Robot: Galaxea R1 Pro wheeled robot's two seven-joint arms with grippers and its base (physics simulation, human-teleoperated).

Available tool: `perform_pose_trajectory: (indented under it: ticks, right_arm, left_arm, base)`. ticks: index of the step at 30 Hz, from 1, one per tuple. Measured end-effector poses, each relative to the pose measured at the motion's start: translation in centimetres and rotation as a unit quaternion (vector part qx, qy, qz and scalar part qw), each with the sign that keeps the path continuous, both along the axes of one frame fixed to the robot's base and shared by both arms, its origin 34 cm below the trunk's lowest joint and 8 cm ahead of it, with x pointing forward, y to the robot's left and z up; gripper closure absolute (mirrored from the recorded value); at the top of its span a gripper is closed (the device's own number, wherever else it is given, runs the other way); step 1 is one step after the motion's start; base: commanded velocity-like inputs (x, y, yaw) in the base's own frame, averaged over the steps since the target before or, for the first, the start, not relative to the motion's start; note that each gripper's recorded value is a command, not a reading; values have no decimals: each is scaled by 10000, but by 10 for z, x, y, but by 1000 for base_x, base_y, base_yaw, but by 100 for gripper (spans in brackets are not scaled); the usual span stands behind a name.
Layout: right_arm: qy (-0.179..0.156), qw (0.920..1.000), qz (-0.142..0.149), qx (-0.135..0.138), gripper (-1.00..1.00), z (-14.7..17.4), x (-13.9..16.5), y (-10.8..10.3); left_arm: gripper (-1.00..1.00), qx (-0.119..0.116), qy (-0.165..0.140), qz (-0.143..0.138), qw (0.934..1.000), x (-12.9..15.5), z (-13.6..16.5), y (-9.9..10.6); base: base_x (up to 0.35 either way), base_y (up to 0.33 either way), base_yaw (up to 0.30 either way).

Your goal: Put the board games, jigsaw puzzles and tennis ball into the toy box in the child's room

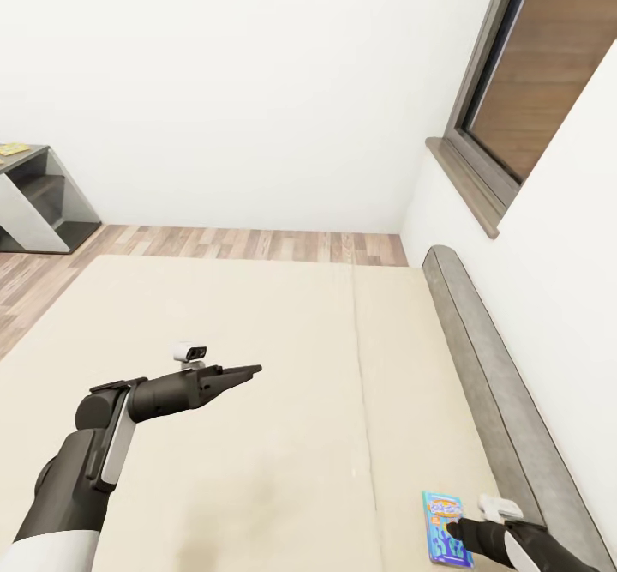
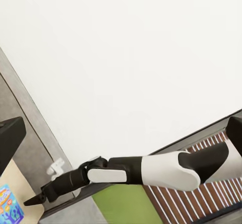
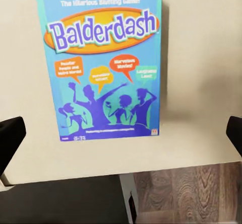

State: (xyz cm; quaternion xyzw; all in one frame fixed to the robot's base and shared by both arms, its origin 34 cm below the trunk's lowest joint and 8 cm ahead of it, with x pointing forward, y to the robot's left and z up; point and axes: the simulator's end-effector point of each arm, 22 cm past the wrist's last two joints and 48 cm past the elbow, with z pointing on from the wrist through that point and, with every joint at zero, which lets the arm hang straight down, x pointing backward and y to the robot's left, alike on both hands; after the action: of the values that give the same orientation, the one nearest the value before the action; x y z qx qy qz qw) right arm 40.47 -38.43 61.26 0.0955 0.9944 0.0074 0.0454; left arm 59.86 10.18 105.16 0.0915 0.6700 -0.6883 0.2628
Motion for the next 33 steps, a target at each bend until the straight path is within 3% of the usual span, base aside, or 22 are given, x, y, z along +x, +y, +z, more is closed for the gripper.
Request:
perform_pose_trajectory:
  ticks: [12, 28, 33]
  right_arm:
    - [-94, 9999, 24, -30, -100, -4, -2, 3]
    - [-214, 9998, 41, -27, -100, -3, 4, 2]
    - [-263, 9996, 47, 103, -100, -3, 7, 8]
  left_arm:
    - [-100, -12, 42, -3, 10000, 0, -4, 1]
    - [-100, -3, 56, -6, 10000, 0, -5, 0]
    - [-100, -2, 56, -6, 10000, 0, -5, 0]
  base:
    - [0, 0, -102]
    - [0, 0, -10]
    - [0, 0, 0]
